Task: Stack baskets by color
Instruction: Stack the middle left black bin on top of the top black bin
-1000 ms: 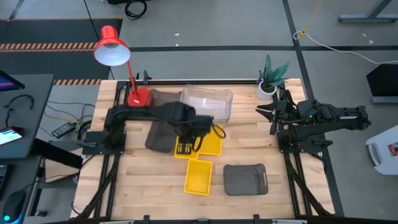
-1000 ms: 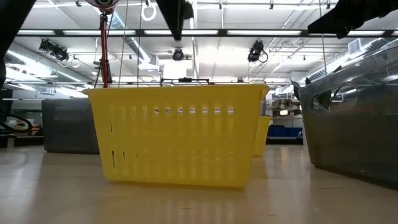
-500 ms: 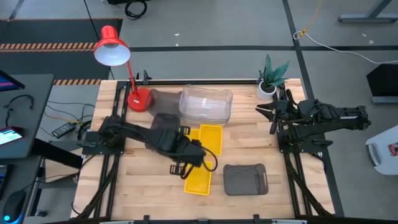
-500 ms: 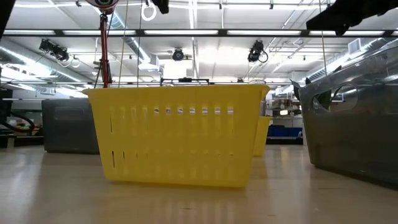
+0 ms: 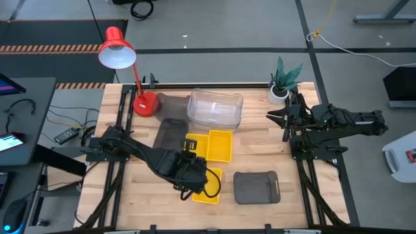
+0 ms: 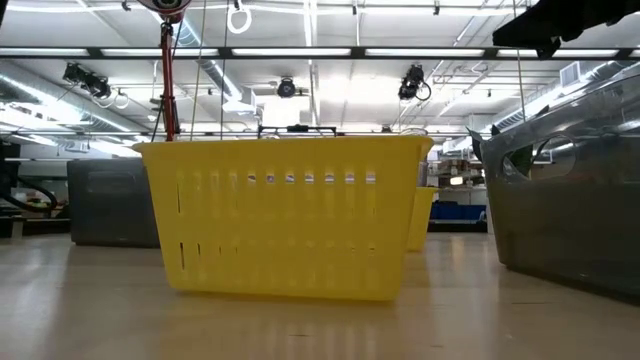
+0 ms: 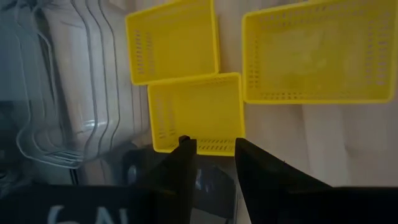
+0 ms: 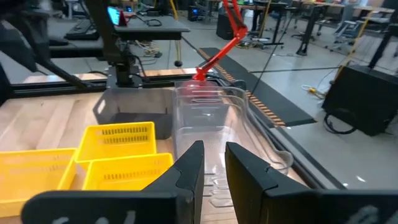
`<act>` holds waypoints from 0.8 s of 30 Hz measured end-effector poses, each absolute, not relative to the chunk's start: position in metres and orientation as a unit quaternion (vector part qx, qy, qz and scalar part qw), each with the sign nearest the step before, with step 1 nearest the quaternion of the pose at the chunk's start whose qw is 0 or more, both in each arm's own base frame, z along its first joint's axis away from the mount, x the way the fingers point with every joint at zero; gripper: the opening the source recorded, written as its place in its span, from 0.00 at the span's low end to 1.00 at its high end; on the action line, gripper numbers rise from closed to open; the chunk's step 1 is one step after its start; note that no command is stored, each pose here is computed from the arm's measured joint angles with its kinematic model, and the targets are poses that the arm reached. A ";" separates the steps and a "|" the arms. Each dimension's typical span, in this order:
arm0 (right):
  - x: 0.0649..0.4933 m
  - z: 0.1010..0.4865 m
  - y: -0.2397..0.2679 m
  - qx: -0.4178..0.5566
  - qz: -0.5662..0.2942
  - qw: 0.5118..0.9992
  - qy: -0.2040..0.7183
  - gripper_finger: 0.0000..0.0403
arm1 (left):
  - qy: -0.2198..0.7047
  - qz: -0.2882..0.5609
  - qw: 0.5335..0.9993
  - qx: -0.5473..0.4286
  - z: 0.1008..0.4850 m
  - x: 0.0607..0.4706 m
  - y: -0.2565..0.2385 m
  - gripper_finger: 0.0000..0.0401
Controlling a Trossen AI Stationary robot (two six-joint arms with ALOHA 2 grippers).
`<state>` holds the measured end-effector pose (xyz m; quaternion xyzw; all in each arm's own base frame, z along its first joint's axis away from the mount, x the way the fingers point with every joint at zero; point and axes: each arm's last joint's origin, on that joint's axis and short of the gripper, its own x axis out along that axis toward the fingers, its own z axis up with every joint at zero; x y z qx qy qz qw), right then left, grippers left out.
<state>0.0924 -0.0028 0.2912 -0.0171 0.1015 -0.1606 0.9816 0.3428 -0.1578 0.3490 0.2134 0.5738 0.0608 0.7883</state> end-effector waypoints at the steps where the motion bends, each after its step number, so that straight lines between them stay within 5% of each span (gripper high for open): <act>1: 0.092 0.291 -0.003 -0.016 -0.159 0.982 0.102 0.18 | 0.576 0.063 0.786 0.217 0.345 0.343 -0.158 0.29; 7: 0.093 0.291 -0.003 -0.016 -0.159 0.982 0.104 0.18 | 0.593 0.073 0.767 0.236 0.310 0.329 -0.154 0.29; 15: 0.095 0.291 -0.002 -0.016 -0.159 0.982 0.103 0.18 | 0.538 0.069 0.824 0.164 0.300 0.291 -0.129 0.29; 24: 0.098 0.292 -0.002 -0.020 -0.161 0.982 0.100 0.18 | 0.570 0.074 0.816 0.066 0.277 0.254 -0.102 0.29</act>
